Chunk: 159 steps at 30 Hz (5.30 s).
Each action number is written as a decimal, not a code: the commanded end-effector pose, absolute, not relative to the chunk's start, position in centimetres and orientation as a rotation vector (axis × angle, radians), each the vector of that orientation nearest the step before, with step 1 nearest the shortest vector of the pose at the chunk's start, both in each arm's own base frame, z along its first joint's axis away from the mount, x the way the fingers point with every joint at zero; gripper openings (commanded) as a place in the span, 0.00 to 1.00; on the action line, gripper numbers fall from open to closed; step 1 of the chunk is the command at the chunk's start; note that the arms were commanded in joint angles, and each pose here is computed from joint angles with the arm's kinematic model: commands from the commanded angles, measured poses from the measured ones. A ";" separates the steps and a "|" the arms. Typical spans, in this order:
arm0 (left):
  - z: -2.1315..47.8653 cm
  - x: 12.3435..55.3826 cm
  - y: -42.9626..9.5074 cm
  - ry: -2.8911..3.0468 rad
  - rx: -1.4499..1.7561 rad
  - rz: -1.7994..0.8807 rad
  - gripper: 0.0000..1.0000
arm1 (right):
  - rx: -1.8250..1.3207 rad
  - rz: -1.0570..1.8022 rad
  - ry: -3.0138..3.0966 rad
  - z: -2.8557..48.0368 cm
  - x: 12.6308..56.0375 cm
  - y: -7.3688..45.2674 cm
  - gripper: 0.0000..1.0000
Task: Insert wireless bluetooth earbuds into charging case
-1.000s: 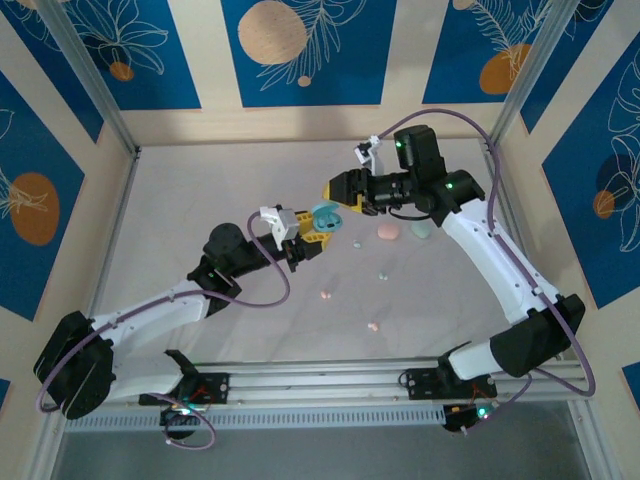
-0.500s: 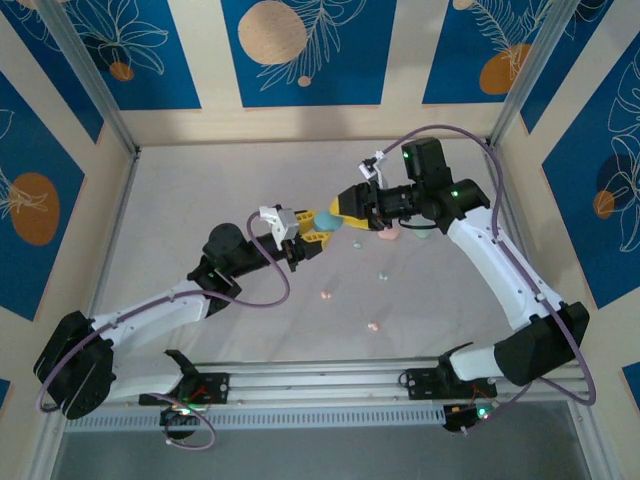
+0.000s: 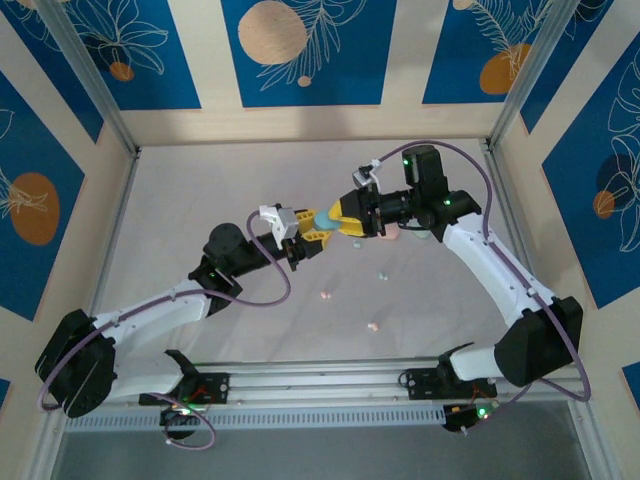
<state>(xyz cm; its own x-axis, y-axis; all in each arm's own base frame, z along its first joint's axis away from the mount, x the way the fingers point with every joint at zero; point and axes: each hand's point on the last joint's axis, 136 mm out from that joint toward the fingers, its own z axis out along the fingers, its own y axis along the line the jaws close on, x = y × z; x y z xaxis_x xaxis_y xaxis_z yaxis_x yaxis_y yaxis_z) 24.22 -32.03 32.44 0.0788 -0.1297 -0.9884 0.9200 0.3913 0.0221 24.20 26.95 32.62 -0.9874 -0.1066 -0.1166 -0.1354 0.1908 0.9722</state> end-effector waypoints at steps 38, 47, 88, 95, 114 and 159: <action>21.0 28.5 -13.7 2.188 0.138 -0.173 1.00 | 0.444 1.269 2.680 11.1 39.7 27.0 0.20; 24.4 27.6 -14.1 2.049 0.124 -0.324 1.00 | 0.431 1.138 2.753 6.5 43.8 29.6 0.20; 27.0 28.9 -17.9 1.932 0.198 -0.543 1.00 | 0.313 0.827 2.696 9.9 43.0 8.4 0.61; 27.4 29.0 -18.9 1.947 0.219 -0.589 1.00 | 0.273 0.841 2.770 7.6 44.7 8.6 0.60; 24.5 29.6 -23.2 2.096 0.299 -0.760 1.00 | 0.086 0.813 2.934 4.4 42.0 11.7 0.59; 24.0 30.0 -23.4 2.099 0.305 -0.755 1.00 | -0.184 0.115 3.044 1.2 36.8 11.9 0.53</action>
